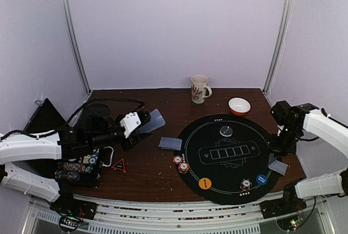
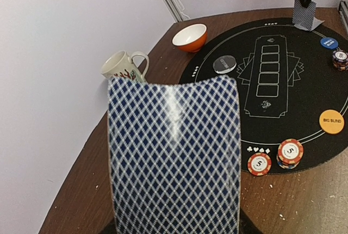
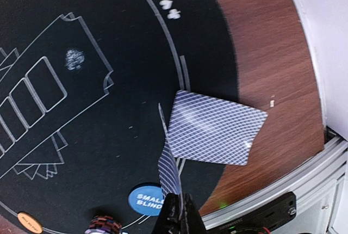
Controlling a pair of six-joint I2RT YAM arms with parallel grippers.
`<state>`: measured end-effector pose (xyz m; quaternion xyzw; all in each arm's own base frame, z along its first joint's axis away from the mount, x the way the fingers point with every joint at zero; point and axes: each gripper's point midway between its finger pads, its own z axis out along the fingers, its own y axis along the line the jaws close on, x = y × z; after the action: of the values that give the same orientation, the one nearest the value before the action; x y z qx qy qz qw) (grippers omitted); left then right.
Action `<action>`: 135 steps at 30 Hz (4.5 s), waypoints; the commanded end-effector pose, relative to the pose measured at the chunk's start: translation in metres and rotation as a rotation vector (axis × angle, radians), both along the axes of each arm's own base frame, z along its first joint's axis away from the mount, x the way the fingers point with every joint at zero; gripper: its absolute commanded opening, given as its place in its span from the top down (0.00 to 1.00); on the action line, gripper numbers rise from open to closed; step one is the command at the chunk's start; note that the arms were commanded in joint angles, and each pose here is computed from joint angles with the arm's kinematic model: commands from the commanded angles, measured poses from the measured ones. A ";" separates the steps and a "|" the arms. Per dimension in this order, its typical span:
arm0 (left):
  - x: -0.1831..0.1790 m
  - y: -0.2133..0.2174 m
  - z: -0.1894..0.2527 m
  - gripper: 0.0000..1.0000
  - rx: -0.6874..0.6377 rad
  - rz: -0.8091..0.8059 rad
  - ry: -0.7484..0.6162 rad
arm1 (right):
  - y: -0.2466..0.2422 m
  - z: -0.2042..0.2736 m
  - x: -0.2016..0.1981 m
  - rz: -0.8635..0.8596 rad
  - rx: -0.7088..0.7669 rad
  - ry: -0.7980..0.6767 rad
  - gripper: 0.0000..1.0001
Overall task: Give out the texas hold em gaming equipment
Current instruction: Distribute the poker card in the small blind area, then pick up the poker card from the face-down deck piles.
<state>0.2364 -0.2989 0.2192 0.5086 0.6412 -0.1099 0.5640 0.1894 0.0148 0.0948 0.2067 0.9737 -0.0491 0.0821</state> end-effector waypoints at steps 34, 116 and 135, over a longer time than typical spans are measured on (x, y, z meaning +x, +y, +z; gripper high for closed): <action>-0.001 -0.002 0.024 0.56 -0.078 -0.013 -0.047 | -0.016 -0.024 0.000 -0.132 0.121 -0.068 1.00; 0.001 0.000 0.015 0.59 -0.042 -0.013 -0.086 | 0.430 0.168 0.090 1.269 0.548 -0.678 0.46; 0.003 -0.001 0.012 0.59 -0.037 -0.005 -0.080 | 0.414 0.189 0.077 1.281 0.558 -0.679 1.00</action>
<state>0.2364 -0.2949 0.2127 0.5183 0.6329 -0.0934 0.5675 0.2703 0.4376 0.2589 -0.3802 0.8087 0.3163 0.3184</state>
